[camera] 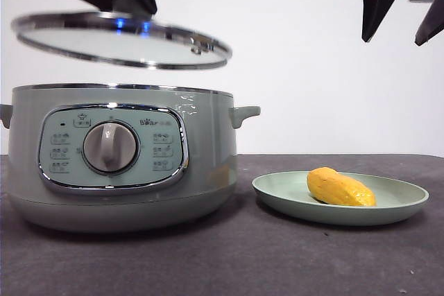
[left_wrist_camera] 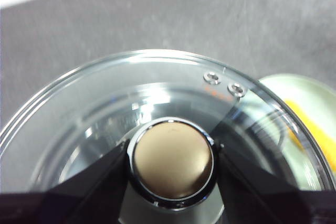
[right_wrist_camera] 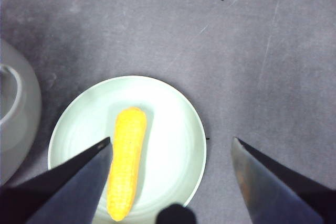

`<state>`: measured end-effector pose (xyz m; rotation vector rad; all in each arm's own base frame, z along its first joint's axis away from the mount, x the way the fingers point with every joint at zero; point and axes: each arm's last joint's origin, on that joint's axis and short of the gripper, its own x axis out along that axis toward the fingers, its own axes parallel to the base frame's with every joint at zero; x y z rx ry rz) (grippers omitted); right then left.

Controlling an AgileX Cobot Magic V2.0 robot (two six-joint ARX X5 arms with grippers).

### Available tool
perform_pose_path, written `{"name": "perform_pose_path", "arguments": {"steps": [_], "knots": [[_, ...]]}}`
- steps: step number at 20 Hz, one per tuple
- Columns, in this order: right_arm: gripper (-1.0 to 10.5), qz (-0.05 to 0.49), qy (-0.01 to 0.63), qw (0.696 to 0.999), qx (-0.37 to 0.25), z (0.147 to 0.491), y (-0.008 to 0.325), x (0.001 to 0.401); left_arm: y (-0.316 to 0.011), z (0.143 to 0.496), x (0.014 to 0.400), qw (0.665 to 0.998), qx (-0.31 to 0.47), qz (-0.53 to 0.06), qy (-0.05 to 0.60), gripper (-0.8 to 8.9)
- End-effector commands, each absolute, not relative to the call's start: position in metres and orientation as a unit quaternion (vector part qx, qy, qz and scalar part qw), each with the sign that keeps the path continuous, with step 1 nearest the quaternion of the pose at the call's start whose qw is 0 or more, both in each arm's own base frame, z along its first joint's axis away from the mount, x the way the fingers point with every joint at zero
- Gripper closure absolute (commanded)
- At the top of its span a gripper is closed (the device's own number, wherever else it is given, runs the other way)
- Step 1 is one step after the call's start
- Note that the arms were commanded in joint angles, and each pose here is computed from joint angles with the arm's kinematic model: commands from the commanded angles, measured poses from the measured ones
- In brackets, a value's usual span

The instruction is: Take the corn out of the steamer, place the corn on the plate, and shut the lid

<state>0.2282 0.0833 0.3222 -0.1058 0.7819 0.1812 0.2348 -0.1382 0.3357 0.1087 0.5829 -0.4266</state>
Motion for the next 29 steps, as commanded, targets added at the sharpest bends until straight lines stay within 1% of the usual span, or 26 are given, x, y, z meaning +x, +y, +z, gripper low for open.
{"name": "perform_pose_path", "arguments": {"steps": [1, 6, 10, 14, 16, 19, 21, 29], "knots": [[5.7, 0.086, 0.384, 0.918, -0.053, 0.320, 0.083, 0.228, -0.139, 0.337, 0.234, 0.940, 0.033, -0.209, 0.267, 8.23], [5.7, 0.087, 0.383, 0.918, -0.054, 0.320, 0.083, 0.228, -0.140, 0.325, 0.235, 0.941, 0.027, -0.209, 0.265, 8.22], [5.7, 0.086, 0.383, 0.918, -0.054, 0.320, 0.083, 0.228, -0.139, 0.307, 0.234, 0.936, 0.024, -0.204, 0.286, 8.22], [5.7, 0.087, 0.382, 0.918, -0.054, 0.320, 0.083, 0.228, -0.138, 0.296, 0.233, 0.933, 0.028, -0.201, 0.298, 8.22], [5.7, 0.087, 0.382, 0.918, -0.053, 0.320, 0.083, 0.228, -0.138, 0.295, 0.233, 0.933, 0.029, -0.201, 0.298, 8.23], [5.7, 0.087, 0.380, 0.919, -0.053, 0.320, 0.083, 0.229, -0.140, 0.300, 0.236, 0.940, 0.015, -0.204, 0.272, 8.22], [5.7, 0.087, 0.381, 0.919, -0.053, 0.320, 0.083, 0.228, -0.140, 0.301, 0.236, 0.942, 0.006, -0.203, 0.267, 8.23], [5.7, 0.087, 0.381, 0.919, -0.053, 0.320, 0.083, 0.228, -0.144, 0.287, 0.242, 0.933, 0.018, -0.198, 0.301, 8.23]]}}
